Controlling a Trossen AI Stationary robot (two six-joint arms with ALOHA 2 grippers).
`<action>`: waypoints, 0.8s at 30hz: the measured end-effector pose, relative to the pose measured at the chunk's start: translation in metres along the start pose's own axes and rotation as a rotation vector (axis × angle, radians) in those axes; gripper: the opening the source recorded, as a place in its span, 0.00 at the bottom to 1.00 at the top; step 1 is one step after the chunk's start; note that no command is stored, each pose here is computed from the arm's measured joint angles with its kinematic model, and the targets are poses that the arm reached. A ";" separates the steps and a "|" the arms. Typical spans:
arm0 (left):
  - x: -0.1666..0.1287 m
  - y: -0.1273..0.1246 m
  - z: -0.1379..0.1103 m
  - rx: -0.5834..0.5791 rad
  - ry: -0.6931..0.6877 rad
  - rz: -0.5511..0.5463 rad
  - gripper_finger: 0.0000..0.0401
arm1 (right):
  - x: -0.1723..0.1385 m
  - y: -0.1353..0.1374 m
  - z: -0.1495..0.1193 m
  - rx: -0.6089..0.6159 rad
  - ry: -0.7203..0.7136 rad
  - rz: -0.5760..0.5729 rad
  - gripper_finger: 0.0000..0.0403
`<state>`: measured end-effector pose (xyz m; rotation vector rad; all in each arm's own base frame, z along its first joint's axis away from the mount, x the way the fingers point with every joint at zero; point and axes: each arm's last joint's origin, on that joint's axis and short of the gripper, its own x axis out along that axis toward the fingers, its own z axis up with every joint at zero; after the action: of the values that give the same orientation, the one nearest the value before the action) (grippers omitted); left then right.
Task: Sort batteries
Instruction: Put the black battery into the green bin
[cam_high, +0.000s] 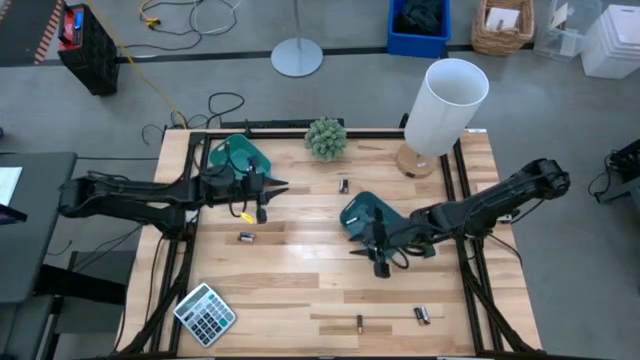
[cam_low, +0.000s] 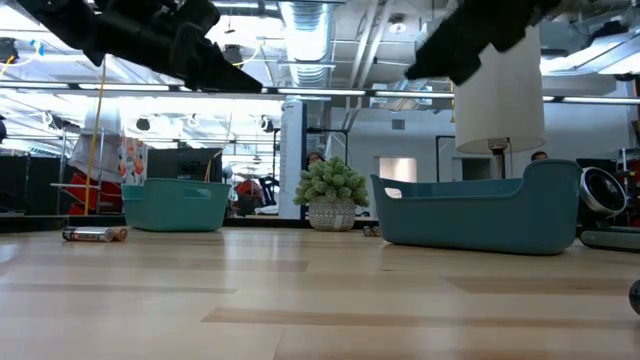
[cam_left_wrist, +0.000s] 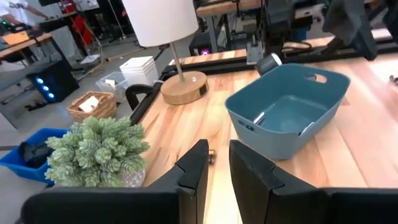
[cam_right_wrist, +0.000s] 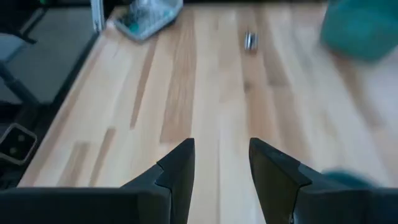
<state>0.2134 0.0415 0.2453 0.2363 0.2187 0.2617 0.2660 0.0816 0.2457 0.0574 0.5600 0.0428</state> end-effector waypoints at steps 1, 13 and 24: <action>0.002 0.000 0.000 0.008 0.006 0.001 0.15 | 0.003 0.002 -0.003 0.014 0.020 -0.001 0.42; 0.025 -0.001 0.003 0.029 0.051 -0.009 0.15 | 0.032 0.016 -0.028 0.143 0.160 -0.010 0.42; 0.025 0.000 0.006 0.025 0.040 -0.004 0.15 | 0.022 0.047 -0.015 0.177 0.120 0.082 0.47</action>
<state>0.2382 0.0468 0.2465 0.2553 0.2626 0.2596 0.2755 0.1307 0.2250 0.2517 0.6802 0.0770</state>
